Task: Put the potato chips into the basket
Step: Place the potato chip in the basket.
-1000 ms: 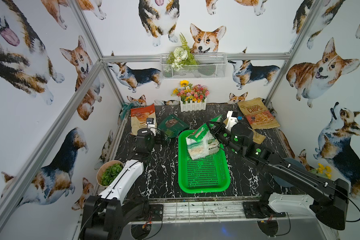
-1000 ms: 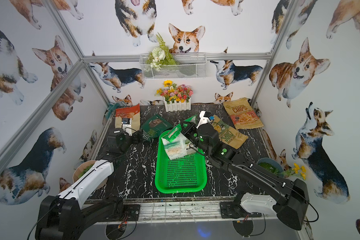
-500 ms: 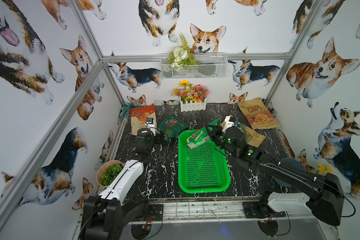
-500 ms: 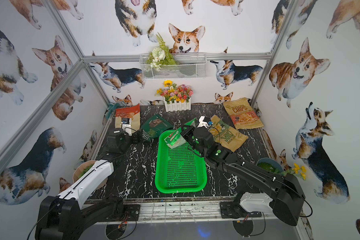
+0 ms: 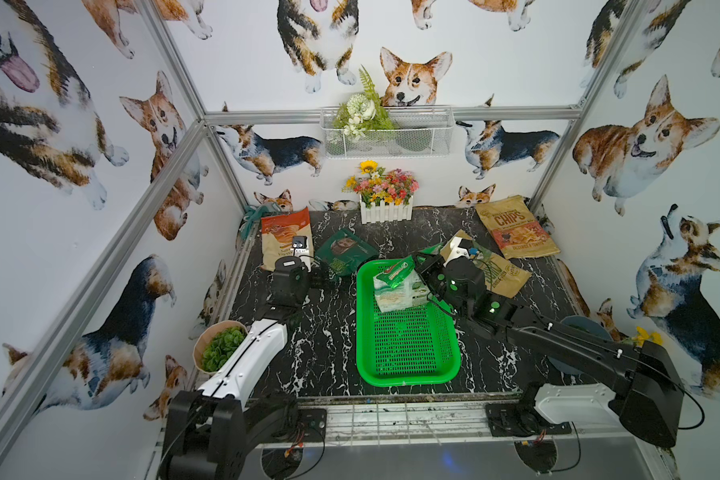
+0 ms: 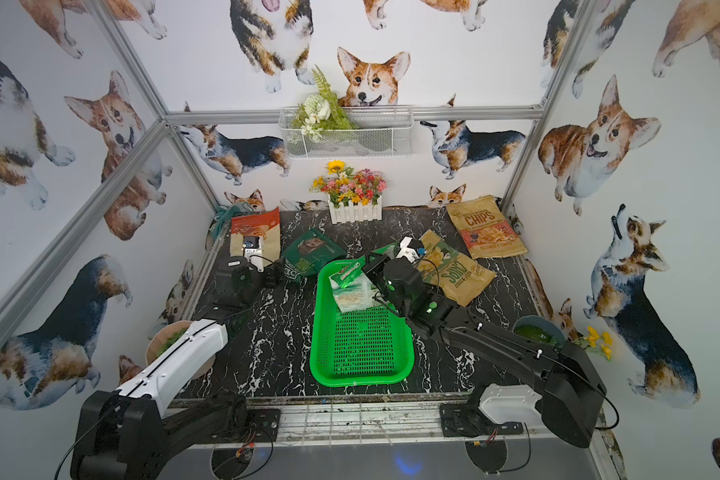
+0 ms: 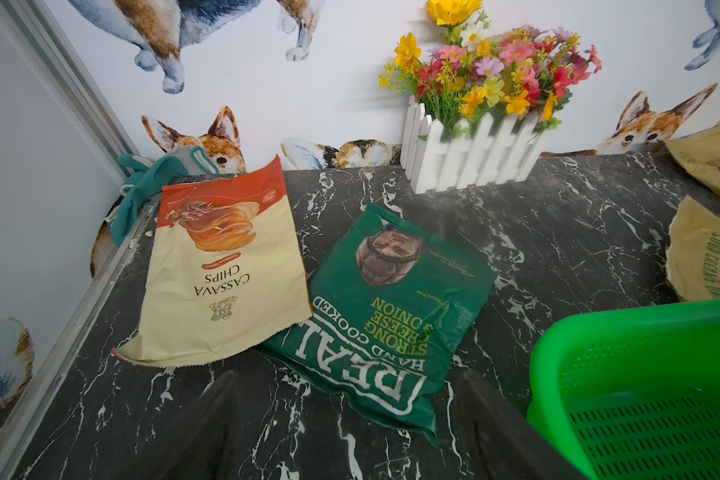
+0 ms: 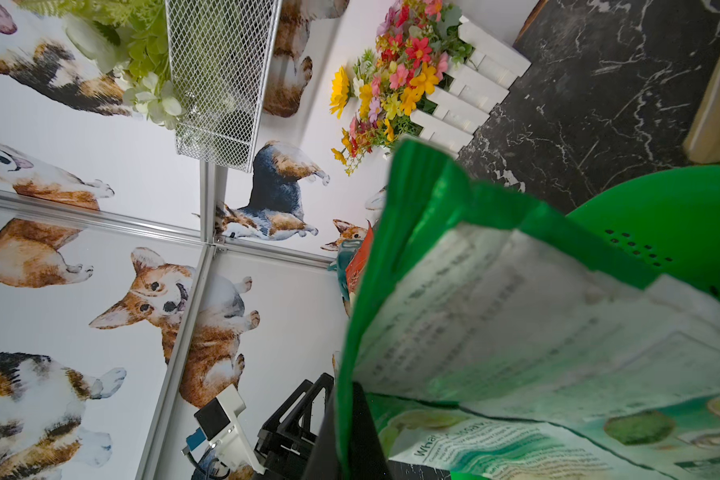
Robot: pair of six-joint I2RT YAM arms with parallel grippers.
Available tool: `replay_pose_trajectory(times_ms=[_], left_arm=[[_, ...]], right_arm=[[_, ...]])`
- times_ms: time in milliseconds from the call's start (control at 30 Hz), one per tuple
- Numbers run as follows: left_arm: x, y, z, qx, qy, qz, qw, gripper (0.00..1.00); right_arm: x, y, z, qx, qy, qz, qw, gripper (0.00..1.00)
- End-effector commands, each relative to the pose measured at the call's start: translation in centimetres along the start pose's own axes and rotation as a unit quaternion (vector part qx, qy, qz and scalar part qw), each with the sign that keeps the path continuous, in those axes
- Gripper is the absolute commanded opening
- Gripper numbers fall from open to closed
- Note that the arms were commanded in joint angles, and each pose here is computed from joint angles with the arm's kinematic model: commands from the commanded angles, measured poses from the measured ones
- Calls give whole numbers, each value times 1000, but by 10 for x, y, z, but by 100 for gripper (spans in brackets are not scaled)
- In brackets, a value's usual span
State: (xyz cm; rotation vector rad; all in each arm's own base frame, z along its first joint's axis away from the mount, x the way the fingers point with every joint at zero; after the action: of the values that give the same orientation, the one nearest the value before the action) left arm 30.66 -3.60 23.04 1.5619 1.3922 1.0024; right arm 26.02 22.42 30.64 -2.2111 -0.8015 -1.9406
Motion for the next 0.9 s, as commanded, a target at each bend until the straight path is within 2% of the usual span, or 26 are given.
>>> replay_pose_trajectory(times_ms=[0,200,367,500,700,733,867], left_arm=[[1,4,0,-9,3,0,1000,86],[2,4,0,-8,6,0,1000,86],[3,5,-2,-11,11,2,1000,86],[3,4,-1,-10,13,2,1000,87],[4,5,-2,-11,17,1,1000,88],[4,6,-3,-12,18,1,1000,88],[5,6,-6,-17,23,1,1000,89]], right_arm=[[14,9,1,-47,32,8,998,0],[12,6,12,-55,31,3,998,0],[0,-9,16,7,18,10,1000,0],[-10,-18,-2,46,-3,28,999,0],[-8,-21,-32,119,-37,-13,992,33],[-7,-22,-36,137,-38,-24,990,36],[1,-23,-61,204,-22,-60,977,36]])
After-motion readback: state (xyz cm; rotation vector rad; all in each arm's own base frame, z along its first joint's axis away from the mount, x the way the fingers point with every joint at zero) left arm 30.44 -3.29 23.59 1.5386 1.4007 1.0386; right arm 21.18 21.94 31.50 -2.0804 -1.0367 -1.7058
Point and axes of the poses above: each gripper's point midway between its finger pads, its own z axis out along the fingers, its own x axis along the line the jaws close on, y = z × x, the point moved 8 cm from there along -z, back along the fingers, and after that the axes turned 4 degrees about z, right-handed, at the moved point
